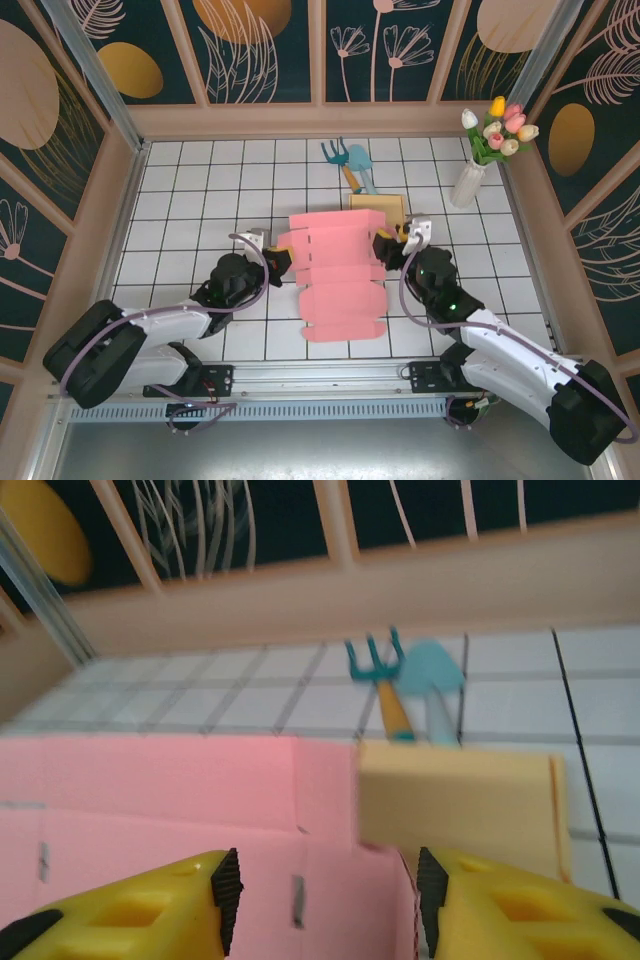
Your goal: Fold the paper box
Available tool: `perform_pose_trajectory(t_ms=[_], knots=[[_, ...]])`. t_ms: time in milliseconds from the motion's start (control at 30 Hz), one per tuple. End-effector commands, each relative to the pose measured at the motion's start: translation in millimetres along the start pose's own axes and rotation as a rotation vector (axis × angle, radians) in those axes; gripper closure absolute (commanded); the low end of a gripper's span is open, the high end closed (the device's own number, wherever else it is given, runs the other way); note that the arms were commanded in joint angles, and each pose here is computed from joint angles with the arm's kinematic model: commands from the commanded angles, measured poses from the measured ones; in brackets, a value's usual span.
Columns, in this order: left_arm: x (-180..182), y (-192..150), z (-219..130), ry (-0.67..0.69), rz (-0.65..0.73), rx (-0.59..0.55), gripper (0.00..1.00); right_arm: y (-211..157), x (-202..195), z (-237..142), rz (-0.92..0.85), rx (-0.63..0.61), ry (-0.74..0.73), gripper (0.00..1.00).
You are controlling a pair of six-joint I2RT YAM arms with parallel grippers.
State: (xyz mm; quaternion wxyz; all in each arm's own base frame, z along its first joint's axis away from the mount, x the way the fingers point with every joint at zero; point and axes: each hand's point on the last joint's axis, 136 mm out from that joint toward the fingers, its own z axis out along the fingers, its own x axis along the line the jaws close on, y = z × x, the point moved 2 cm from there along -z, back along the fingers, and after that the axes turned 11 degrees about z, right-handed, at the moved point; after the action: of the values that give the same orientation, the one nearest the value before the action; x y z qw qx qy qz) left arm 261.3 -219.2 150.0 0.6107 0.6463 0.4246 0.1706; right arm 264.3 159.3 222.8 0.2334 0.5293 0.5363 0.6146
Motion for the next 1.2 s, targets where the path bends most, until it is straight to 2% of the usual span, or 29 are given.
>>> perform_pose_trajectory(t_ms=[0, 100, 267, 433, 633, 933, 1167], knots=[[10.0, 23.1, -12.2, 0.091, 0.141, -0.104, 1.0, 33.2, 40.8, 2.9, -0.144, -0.016, 0.161, 0.44], [14.4, 29.2, -18.4, 0.127, 0.183, -0.134, 1.0, 41.7, 74.9, 10.1, -0.328, 0.064, 0.303, 0.45], [10.1, 31.6, -23.8, 0.102, 0.224, -0.172, 1.0, 49.7, 101.2, 26.2, -0.571, 0.226, 0.385, 0.45], [13.9, 28.6, -25.1, 0.123, 0.251, -0.168, 1.0, 45.9, 110.8, 39.1, -0.762, 0.337, 0.442, 0.46], [8.3, 31.2, -35.5, 0.088, 0.272, -0.211, 1.0, 11.0, 105.1, 50.7, -0.999, 0.495, 0.55, 0.46], [2.3, 32.4, -42.3, 0.052, 0.302, -0.245, 1.0, -0.2, 85.3, 73.8, -1.114, 0.697, 0.497, 0.46], [4.3, 32.1, -42.4, 0.065, 0.31, -0.245, 1.0, -15.0, 72.7, 80.5, -1.09, 0.931, 0.48, 0.56]])
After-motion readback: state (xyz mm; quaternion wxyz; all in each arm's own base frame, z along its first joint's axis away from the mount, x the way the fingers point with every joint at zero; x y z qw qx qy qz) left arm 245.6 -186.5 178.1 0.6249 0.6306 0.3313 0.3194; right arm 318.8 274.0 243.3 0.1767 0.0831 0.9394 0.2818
